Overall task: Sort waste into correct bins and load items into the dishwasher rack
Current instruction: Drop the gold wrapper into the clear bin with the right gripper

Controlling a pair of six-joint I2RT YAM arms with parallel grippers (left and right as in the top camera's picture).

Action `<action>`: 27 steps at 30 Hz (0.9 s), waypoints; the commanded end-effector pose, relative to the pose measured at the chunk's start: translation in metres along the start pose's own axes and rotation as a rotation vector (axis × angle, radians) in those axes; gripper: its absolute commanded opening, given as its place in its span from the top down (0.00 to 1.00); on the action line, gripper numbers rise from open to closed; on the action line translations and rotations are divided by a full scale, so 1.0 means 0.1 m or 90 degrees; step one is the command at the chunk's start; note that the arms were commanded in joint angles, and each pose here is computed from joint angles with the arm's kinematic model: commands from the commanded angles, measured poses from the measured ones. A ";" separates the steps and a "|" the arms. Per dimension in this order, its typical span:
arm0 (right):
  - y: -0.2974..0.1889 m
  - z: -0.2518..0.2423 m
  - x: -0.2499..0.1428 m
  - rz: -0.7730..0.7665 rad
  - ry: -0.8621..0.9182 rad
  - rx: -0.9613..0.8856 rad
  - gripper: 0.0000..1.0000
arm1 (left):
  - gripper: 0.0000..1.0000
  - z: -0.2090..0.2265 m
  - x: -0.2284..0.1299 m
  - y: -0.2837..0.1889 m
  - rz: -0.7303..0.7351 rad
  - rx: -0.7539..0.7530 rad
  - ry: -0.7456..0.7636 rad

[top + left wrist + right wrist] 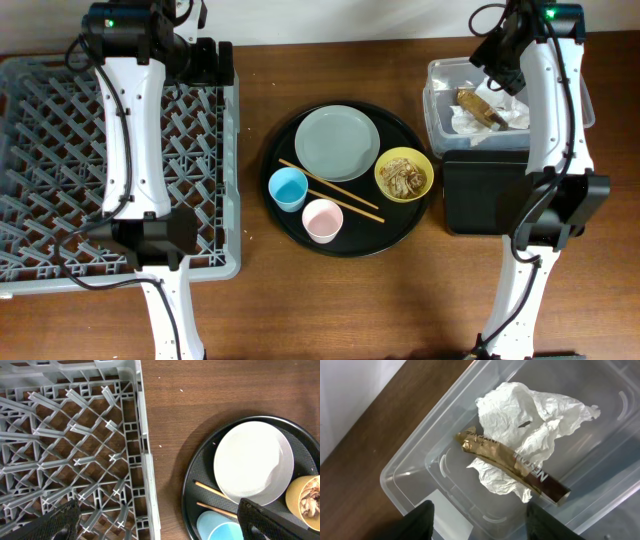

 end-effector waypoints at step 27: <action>-2.67 -0.08 -1.54 0.039 -0.394 0.238 0.38 | 0.01 0.02 -0.01 0.05 0.008 0.003 -0.009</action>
Point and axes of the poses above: each gripper's point midway between its finger pads, its own y axis out along the fingers, its own z axis along the line the jaws close on, x = y × z, the point moved 4 cm from there along -y, back along the fingers, and after that the axes turned 2 degrees about y, right-handed, at the moved point
